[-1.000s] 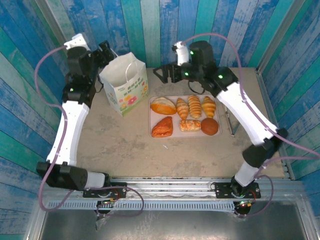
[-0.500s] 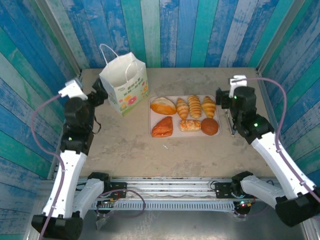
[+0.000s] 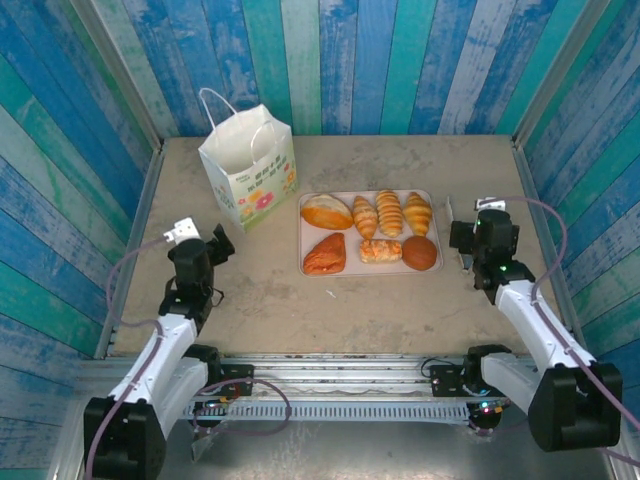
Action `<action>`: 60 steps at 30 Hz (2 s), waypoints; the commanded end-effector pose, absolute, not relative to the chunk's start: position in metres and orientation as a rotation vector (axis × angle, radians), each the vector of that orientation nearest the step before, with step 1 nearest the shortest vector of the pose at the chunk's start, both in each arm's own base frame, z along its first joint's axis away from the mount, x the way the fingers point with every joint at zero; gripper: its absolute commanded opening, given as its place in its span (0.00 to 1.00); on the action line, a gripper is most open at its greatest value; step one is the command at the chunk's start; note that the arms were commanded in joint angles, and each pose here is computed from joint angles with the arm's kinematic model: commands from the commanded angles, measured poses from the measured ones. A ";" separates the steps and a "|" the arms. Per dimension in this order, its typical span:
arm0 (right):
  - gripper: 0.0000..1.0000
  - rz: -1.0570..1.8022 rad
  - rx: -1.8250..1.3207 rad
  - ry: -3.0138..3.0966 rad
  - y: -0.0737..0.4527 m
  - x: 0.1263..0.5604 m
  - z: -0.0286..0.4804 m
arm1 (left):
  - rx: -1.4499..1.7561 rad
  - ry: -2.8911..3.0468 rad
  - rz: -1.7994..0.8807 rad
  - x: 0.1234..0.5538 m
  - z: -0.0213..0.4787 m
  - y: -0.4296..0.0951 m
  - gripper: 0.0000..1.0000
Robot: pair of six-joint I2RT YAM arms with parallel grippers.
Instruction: Take the fake bread out of the paper bag
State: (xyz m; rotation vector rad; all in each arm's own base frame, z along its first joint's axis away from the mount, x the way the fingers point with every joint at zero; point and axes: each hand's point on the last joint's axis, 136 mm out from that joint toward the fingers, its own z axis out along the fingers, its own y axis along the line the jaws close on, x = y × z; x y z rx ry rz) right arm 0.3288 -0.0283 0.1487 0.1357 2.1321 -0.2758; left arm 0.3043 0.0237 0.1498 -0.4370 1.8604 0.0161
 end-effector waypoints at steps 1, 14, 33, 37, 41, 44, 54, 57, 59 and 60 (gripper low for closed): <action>1.00 -0.201 0.087 2.079 -0.017 0.346 0.146 | -0.400 1.710 0.089 0.314 0.178 0.033 0.94; 1.00 -0.048 -0.024 1.941 0.012 0.385 0.127 | -0.239 1.714 0.124 0.350 0.150 0.019 0.94; 1.00 -0.072 -0.071 1.859 0.013 0.386 0.111 | -0.181 1.687 0.181 0.373 0.132 0.019 0.94; 1.00 -0.094 -0.029 1.881 0.007 0.390 0.103 | -0.254 1.658 0.206 0.372 0.134 0.032 0.94; 1.00 -0.127 0.022 1.911 -0.001 0.394 0.101 | -0.257 1.666 0.203 0.372 0.133 0.033 0.94; 1.00 -0.127 0.023 1.910 -0.001 0.394 0.100 | -0.258 1.674 0.200 0.372 0.132 0.033 0.94; 1.00 -0.146 0.016 1.910 0.001 0.394 0.101 | -0.256 1.685 0.199 0.372 0.131 0.032 0.94; 1.00 -0.151 0.006 1.915 0.003 0.395 0.100 | -0.256 1.686 0.200 0.372 0.131 0.032 0.94; 1.00 -0.152 0.007 1.914 0.003 0.396 0.101 | -0.256 1.684 0.198 0.372 0.131 0.032 0.94; 1.00 -0.152 0.007 1.915 0.003 0.396 0.101 | -0.256 1.685 0.199 0.372 0.131 0.032 0.94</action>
